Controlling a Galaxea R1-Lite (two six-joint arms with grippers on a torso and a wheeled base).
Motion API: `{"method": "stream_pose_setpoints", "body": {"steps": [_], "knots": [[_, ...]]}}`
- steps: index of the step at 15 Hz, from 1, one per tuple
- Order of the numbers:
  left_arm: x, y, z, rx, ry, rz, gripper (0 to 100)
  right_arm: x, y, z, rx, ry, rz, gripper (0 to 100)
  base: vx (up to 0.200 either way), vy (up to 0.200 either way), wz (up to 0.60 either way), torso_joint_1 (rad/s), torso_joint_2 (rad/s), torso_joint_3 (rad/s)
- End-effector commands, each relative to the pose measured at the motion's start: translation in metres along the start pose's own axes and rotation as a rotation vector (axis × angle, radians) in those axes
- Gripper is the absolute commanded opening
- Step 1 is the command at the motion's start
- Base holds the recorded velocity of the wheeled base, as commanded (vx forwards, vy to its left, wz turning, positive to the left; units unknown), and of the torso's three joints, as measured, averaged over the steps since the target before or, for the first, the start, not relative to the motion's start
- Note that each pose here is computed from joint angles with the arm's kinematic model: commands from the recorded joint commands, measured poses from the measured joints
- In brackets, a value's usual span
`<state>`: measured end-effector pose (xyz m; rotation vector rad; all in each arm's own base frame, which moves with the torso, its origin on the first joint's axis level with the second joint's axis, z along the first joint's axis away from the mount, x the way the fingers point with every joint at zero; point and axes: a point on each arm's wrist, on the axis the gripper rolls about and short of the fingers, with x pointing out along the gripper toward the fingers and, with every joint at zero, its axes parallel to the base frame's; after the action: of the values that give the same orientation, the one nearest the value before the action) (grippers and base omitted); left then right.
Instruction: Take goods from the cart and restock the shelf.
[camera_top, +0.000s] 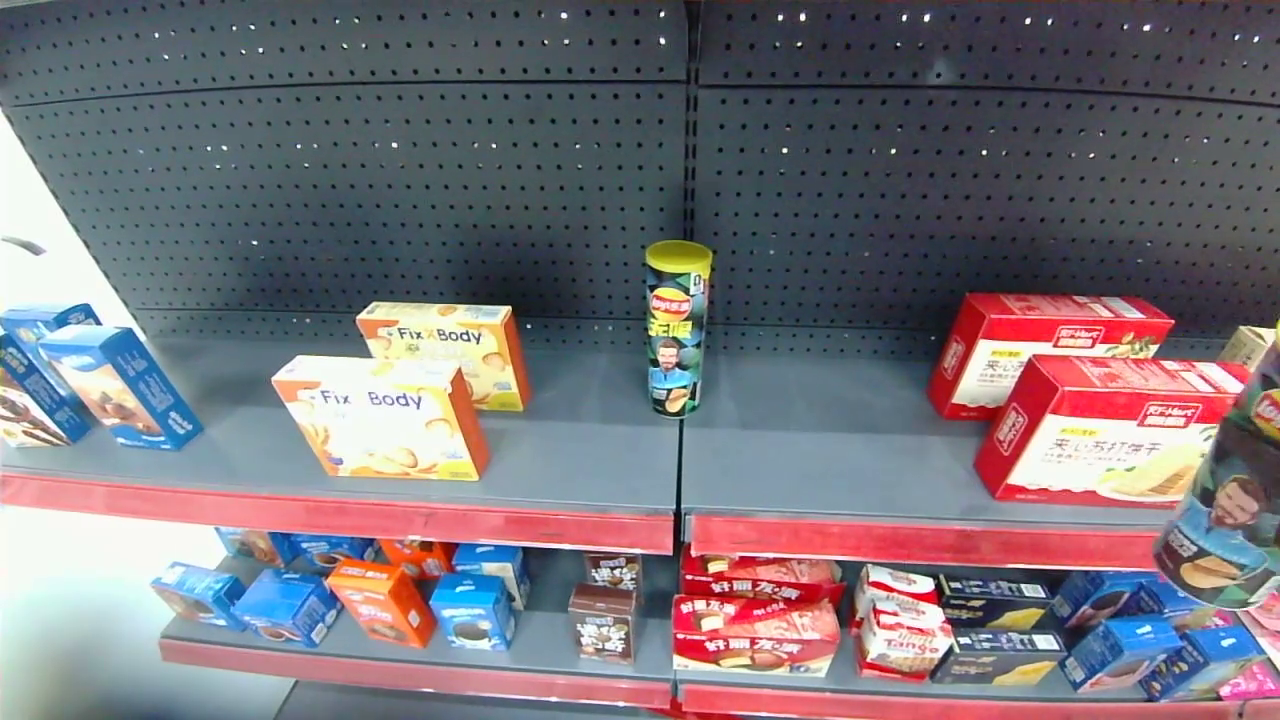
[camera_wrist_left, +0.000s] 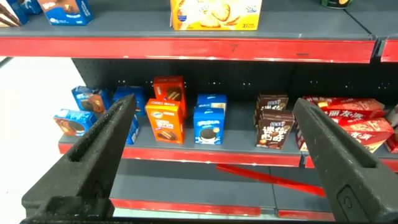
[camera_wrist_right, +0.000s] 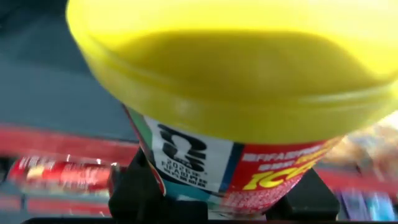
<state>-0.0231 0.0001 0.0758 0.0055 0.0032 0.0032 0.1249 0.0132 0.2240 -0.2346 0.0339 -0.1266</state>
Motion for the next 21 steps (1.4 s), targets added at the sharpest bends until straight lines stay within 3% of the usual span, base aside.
{"method": "stream_pose_setpoints", "body": {"steps": [1, 2, 4, 6, 10, 12, 13, 14, 15, 16, 17, 20, 21], "knots": [[0.0, 0.0, 0.0, 0.001, 0.003, 0.0, 100, -0.016, -0.008, 0.002, 0.082, -0.031, -0.103, 0, 0.0, 0.0, 0.0, 0.0, 0.0, 0.0], [0.001, 0.0, 0.0, 0.007, 0.021, -0.01, 100, -0.022, -0.009, -0.003, 0.103, -0.021, -0.152, 0, 0.0, 0.0, 0.0, 0.0, 0.0, 0.0], [0.01, 0.0, 0.003, 0.038, 0.125, -0.043, 100, -0.035, -0.011, -0.016, 0.101, -0.01, -0.189, 0, 0.0, 0.0, 0.0, 0.0, 0.0, 0.0], [0.015, 0.0, 0.004, 0.125, 0.187, -0.106, 100, -0.051, -0.013, -0.03, 0.096, -0.009, -0.222, 0, 0.0, 0.0, 0.0, 0.0, 0.0, 0.0], [0.017, 0.0, 0.004, 0.138, 0.207, -0.205, 100, -0.095, -0.026, -0.036, 0.05, 0.071, -0.234, 0, 0.0, 0.0, 0.0, 0.0, 0.0, 0.0], [0.015, 0.001, 0.004, 0.132, 0.176, -0.196, 100, -0.111, -0.031, -0.034, 0.023, 0.118, -0.25, 0, 0.0, 0.0, 0.0, 0.0, 0.0, 0.0], [0.006, 0.002, 0.003, 0.105, 0.067, -0.142, 100, -0.123, -0.035, -0.031, 0.019, 0.15, -0.298, 0, 0.0, 0.0, 0.0, 0.0, 0.0, 0.0], [0.006, 0.002, 0.003, 0.102, 0.063, -0.136, 100, -0.125, -0.035, -0.03, 0.019, 0.153, -0.304, 0, 0.0, 0.0, 0.0, 0.0, 0.0, 0.0], [0.002, 0.003, 0.062, 0.053, -0.046, -0.134, 100, -0.133, -0.036, -0.031, 0.025, 0.146, -0.335, 0, 0.0, 0.0, 0.0, 0.0, 0.0, 0.0], [0.011, 0.001, 0.086, 0.005, -0.012, -0.196, 100, -0.136, -0.036, -0.033, 0.026, 0.143, -0.339, 0, 0.0, 0.0, 0.0, 0.0, 0.0, 0.0], [0.019, -0.001, 0.096, -0.013, 0.019, -0.267, 100, -0.137, -0.036, -0.034, 0.024, 0.152, -0.345, 0, 0.0, 0.0, 0.0, 0.0, 0.0, 0.0], [0.038, -0.009, 0.098, 0.024, 0.125, -0.492, 100, -0.139, -0.036, -0.033, 0.028, 0.15, -0.369, 0, 0.0, 0.0, 0.0, 0.0, 0.0, 0.0], [0.051, -0.013, 0.101, 0.034, 0.184, -0.517, 100, -0.14, -0.036, -0.032, 0.03, 0.145, -0.372, 0, 0.0, 0.0, 0.0, 0.0, 0.0, 0.0]]}}
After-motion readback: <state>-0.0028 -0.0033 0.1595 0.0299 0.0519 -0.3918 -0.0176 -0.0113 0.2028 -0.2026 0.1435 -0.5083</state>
